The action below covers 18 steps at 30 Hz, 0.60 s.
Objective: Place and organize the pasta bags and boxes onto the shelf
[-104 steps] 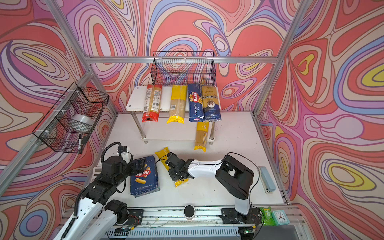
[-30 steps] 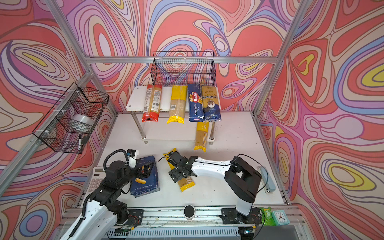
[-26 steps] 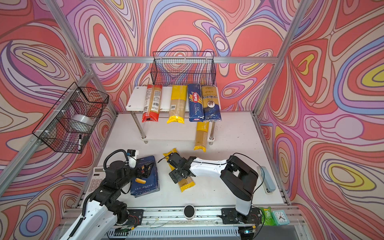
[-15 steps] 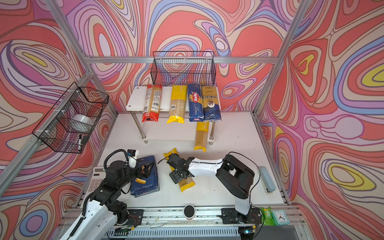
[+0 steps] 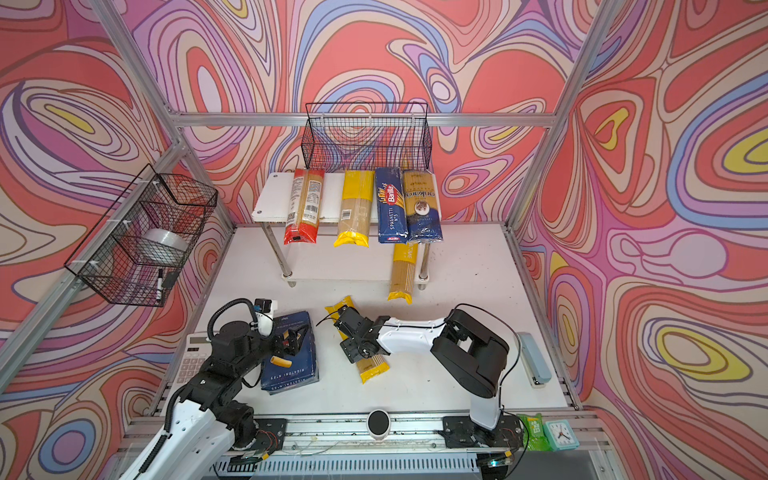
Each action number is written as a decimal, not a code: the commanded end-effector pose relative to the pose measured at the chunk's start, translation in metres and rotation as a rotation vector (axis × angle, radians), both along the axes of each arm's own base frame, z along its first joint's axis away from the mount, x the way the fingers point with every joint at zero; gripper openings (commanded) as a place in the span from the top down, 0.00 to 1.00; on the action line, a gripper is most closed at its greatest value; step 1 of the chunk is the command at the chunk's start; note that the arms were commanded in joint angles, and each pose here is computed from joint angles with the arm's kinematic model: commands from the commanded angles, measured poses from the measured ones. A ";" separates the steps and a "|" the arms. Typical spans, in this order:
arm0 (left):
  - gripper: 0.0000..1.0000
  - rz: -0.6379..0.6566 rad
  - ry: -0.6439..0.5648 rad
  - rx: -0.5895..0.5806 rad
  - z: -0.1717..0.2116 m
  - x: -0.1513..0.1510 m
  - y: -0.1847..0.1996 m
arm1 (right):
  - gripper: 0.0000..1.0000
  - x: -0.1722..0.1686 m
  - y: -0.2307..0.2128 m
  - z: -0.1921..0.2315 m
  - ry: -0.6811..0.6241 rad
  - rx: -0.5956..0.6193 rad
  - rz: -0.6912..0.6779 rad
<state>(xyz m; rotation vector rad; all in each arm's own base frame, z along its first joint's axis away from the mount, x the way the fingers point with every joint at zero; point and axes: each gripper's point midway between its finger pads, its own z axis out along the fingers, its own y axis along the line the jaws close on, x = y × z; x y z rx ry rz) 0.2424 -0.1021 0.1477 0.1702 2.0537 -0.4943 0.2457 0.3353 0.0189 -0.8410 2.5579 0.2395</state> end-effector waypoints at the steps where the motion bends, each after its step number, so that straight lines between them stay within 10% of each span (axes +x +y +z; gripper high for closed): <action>1: 0.00 -0.008 -0.033 0.008 0.004 0.002 -0.001 | 0.26 -0.013 -0.010 -0.024 0.076 -0.021 -0.018; 18: 0.00 -0.007 -0.037 0.008 0.005 0.001 0.000 | 0.66 -0.004 0.013 0.010 0.046 0.135 -0.070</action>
